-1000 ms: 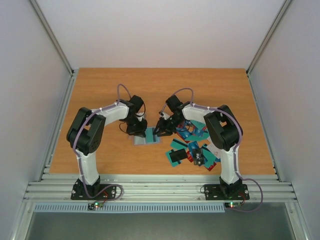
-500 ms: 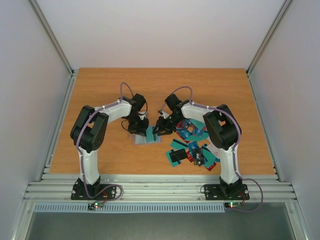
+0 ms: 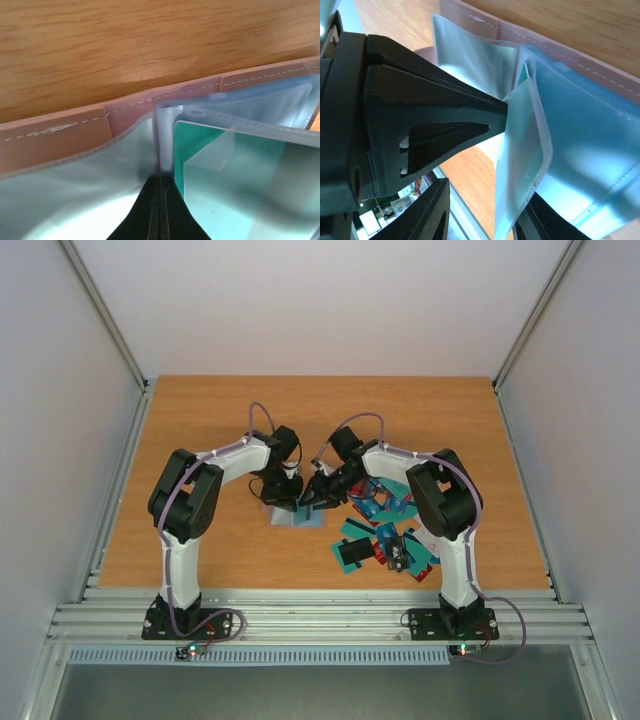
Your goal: Put the credit cards into the card holder
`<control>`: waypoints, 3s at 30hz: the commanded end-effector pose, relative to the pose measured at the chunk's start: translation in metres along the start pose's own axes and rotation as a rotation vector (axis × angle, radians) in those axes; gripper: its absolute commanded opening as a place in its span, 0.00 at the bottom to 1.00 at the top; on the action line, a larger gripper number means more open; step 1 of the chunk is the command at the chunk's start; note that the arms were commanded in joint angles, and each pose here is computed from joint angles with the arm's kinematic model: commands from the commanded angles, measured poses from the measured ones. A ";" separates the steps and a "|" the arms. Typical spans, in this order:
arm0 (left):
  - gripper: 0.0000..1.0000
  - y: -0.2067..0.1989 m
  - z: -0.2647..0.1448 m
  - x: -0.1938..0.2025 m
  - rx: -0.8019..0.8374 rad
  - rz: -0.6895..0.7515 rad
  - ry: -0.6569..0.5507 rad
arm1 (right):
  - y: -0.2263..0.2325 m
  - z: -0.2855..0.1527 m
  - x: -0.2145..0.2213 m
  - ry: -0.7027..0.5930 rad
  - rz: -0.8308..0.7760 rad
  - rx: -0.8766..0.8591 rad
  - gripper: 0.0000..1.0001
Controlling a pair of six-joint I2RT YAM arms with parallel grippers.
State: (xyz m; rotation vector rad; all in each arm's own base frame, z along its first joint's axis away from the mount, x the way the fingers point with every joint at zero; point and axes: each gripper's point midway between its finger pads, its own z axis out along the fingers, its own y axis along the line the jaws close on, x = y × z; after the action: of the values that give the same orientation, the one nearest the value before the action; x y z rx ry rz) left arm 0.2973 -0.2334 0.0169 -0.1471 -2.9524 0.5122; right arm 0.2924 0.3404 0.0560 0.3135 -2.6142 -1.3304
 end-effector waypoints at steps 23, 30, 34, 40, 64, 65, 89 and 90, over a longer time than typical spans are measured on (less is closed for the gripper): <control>0.00 0.028 -0.075 0.009 0.015 -0.098 -0.161 | 0.048 0.020 -0.013 0.046 -0.070 -0.042 0.34; 0.01 0.067 -0.105 0.034 -0.014 -0.180 -0.236 | 0.070 0.036 -0.028 0.079 -0.070 -0.074 0.34; 0.01 0.071 -0.127 0.043 -0.011 -0.174 -0.305 | 0.107 0.016 -0.037 0.050 -0.165 -0.083 0.35; 0.03 0.055 -0.152 0.045 0.026 -0.112 -0.378 | 0.143 -0.038 -0.022 -0.059 -0.285 -0.017 0.39; 0.14 -0.157 -0.044 0.070 0.182 0.416 -0.143 | -0.090 -0.174 0.140 -0.385 0.443 0.538 0.59; 0.14 -0.164 -0.035 0.072 0.181 0.405 -0.127 | -0.097 -0.176 0.145 -0.386 0.459 0.558 0.59; 0.28 -0.206 0.030 0.081 0.306 0.321 -0.039 | -0.155 -0.143 0.171 -0.217 0.575 0.655 0.79; 0.28 -0.201 0.028 0.081 0.302 0.314 -0.049 | -0.154 -0.144 0.170 -0.209 0.567 0.673 0.81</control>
State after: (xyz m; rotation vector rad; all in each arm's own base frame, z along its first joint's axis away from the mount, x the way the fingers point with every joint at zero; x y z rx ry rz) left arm 0.1887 -0.4243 0.0454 -0.5909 -2.8010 0.9101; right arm 0.1755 0.0922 0.0205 -0.5418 -2.8903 -0.3233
